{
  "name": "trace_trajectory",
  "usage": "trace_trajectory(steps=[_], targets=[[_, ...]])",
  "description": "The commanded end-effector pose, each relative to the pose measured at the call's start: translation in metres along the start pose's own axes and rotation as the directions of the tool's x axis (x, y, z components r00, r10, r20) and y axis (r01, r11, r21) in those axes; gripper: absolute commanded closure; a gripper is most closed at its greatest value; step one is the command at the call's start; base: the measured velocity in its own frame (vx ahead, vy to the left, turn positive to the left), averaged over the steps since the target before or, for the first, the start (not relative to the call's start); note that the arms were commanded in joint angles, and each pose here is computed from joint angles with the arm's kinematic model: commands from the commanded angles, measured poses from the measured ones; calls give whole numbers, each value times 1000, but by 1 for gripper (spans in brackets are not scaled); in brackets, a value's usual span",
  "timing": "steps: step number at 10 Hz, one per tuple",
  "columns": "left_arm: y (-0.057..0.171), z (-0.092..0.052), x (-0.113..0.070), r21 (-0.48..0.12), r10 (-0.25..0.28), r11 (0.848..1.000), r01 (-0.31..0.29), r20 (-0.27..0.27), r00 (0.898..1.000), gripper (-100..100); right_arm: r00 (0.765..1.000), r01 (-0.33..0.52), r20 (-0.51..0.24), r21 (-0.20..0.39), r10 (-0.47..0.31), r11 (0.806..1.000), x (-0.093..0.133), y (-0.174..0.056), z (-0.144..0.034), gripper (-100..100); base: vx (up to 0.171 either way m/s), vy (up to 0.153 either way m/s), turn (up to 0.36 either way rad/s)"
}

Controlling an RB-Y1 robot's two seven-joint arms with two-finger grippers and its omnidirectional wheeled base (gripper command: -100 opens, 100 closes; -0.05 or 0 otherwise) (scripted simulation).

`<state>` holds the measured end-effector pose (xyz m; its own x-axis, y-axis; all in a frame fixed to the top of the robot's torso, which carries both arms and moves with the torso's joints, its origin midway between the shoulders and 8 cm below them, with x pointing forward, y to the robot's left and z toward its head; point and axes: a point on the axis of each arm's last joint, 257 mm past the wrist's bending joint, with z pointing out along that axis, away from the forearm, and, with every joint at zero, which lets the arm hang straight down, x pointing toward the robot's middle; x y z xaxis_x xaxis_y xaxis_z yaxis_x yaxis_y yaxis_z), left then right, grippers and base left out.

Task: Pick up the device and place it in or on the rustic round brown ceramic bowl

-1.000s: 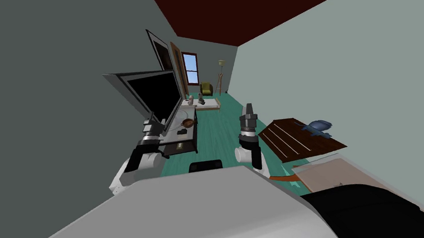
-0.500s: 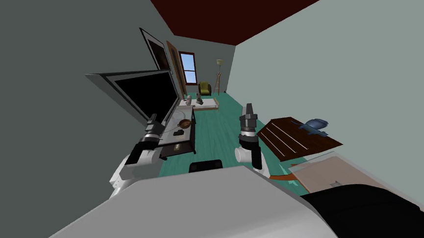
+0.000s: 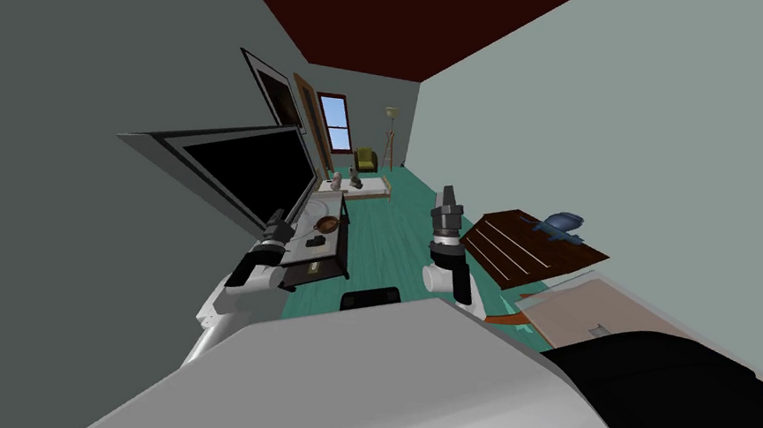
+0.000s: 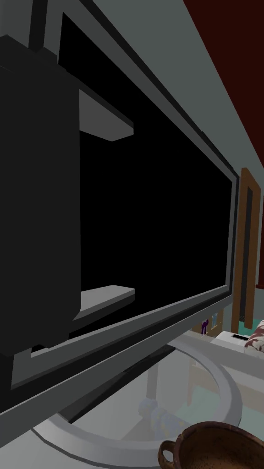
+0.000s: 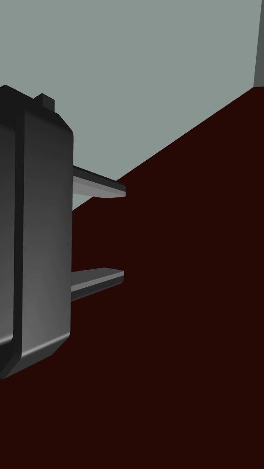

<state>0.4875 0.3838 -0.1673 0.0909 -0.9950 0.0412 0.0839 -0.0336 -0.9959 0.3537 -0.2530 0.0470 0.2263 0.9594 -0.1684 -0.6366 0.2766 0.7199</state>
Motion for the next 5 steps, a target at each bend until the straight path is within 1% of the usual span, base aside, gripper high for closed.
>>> trace_trajectory(steps=[1,2,3,4,5], targets=[[20,6,-17,-68,8,998,-6,24,1000,-100,1000,0,0,0,0,1000,0,0,0,0,31,-52,-46],[25,5,-18,-86,8,996,-5,27,1000,-100,1000,0,0,0,0,1000,0,0,0,0,25,-43,-25],[36,11,-30,-128,14,992,-8,42,999,-100,1000,0,0,0,0,1000,0,0,0,0,40,-57,-54],[44,9,-33,-154,14,988,-7,48,999,-100,1000,0,0,0,0,1000,0,0,0,0,40,-49,-23],[54,14,-45,-194,20,981,-8,63,998,-100,1000,0,0,0,0,1000,0,0,0,0,32,-46,-34]])
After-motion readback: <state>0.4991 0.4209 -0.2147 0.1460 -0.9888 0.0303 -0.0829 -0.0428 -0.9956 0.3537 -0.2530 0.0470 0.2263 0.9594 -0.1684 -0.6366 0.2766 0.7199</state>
